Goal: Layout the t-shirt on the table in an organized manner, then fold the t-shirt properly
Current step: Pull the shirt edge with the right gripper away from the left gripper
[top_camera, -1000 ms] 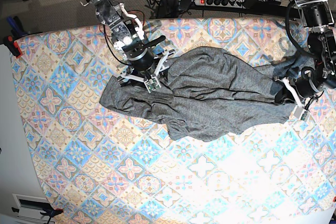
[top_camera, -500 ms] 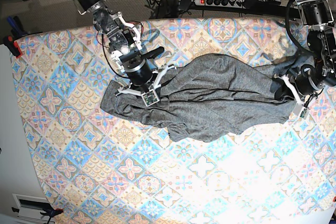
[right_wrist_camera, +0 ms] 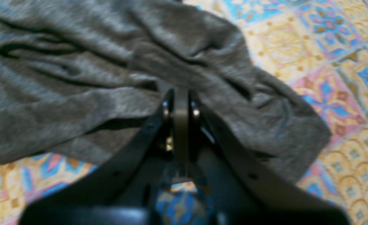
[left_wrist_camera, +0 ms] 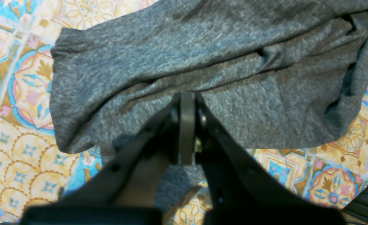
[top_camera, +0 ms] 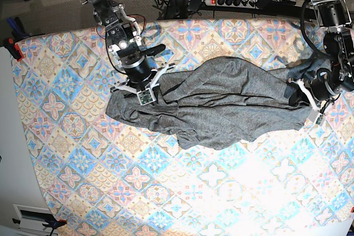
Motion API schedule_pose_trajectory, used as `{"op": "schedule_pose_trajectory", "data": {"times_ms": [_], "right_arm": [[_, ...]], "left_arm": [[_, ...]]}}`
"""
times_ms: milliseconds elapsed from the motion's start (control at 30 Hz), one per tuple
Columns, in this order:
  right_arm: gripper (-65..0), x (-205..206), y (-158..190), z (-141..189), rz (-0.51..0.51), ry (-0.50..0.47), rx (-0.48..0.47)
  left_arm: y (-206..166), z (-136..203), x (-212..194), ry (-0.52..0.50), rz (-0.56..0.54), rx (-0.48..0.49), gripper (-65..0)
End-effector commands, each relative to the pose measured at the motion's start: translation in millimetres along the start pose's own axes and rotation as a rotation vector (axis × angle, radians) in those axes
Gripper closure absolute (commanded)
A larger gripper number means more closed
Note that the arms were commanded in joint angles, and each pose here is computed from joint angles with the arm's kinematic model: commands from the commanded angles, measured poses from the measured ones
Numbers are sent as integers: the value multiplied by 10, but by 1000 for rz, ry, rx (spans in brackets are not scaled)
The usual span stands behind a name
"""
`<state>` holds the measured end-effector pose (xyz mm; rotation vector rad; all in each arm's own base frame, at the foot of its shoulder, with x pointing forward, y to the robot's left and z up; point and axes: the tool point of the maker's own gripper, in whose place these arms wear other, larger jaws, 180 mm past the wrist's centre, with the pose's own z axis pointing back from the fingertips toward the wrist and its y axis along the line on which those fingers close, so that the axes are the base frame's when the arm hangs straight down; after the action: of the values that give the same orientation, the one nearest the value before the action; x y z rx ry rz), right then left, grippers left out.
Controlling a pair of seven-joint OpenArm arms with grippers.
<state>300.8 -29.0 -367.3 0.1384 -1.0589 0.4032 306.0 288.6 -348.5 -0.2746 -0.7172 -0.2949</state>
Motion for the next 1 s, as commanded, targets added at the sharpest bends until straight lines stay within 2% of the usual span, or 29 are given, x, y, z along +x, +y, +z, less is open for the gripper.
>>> {"op": "schedule_pose_trajectory", "data": {"times_ms": [0,33,100,167,333,433,767,967], "right_arm": [[-148,180,-6,7,1,-59,1],[-221,182,15,7,1,-59,6],[-321,175,29,10,8,-59,13],[-353,186,29,10,8,-65,13],[-291,179,2,-8,9,-62,9],[-263,24,-3,-50,11,-20,7],[-267,-401,-36,-133,16,91,-1],[-261,-200,-232,-349,48,63,-32]], "left_arm": [[52,82,184,-47,-24,11,0],[48,79,182,-46,-24,10,0],[47,78,175,-45,-24,10,0],[46,78,168,-43,-23,9,0],[38,79,90,-29,-15,7,0],[39,79,82,-27,-15,8,0],[37,79,81,-27,-15,7,0],[37,79,81,-27,-15,7,0]]}}
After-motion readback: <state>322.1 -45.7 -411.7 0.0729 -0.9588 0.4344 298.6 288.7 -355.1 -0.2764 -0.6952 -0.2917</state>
